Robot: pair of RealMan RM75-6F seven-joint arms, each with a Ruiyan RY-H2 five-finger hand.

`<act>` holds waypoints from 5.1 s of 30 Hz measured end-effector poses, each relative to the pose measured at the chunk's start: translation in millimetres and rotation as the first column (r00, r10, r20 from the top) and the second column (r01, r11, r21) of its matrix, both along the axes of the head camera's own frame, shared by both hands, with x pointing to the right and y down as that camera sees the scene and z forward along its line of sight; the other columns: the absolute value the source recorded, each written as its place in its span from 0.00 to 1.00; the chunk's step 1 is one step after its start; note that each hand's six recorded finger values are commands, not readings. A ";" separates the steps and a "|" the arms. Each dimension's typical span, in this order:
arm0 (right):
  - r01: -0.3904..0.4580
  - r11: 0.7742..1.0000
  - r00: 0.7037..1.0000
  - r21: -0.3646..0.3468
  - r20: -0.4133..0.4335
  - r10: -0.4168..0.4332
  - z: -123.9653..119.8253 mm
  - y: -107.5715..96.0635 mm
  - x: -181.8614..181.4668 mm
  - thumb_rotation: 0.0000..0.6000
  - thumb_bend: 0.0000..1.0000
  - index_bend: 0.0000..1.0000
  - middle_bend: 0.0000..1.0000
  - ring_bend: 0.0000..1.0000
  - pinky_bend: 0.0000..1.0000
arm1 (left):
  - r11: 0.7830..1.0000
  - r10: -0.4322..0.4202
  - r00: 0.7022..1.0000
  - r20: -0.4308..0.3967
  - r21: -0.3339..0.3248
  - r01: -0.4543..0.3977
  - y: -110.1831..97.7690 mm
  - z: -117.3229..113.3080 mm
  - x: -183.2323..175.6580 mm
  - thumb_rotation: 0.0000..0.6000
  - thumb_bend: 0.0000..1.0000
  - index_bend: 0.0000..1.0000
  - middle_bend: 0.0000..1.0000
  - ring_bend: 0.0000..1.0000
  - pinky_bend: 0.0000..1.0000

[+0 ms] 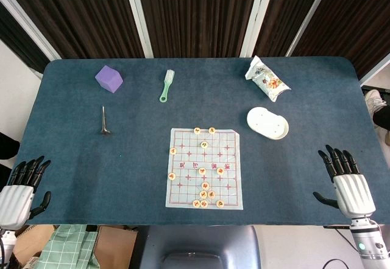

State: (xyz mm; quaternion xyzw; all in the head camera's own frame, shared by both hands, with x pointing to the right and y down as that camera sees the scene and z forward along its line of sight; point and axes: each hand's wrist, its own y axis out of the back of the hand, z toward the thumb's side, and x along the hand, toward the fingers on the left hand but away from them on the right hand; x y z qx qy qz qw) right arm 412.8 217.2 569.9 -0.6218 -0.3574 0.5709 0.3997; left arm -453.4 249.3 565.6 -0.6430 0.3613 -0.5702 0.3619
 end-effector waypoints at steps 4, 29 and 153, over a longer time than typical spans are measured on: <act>0.000 1.000 1.000 0.008 0.018 -0.001 0.4 -2.3 -1.7 1.00 0.24 0.00 0.00 0.00 0.00 | 1.000 -0.008 1.000 -0.002 -0.008 0.008 0.1 1.6 -0.6 1.00 0.46 0.00 0.00 0.00 0.03; 0.544 0.838 0.826 -0.038 0.201 -0.527 86.0 -75.5 -209.0 1.00 0.28 0.31 0.00 0.00 0.00 | 0.999 -0.051 0.999 -0.018 -0.001 0.051 -3.0 -6.4 -10.0 1.00 0.46 0.00 0.00 0.00 0.03; 0.002 1.000 1.000 -0.025 0.028 -0.001 -5.7 16.3 -20.3 1.00 0.39 0.00 0.00 0.00 0.00 | 1.000 -0.007 1.000 -0.018 0.014 0.007 1.1 -6.9 -5.6 1.00 0.46 0.00 0.00 0.00 0.03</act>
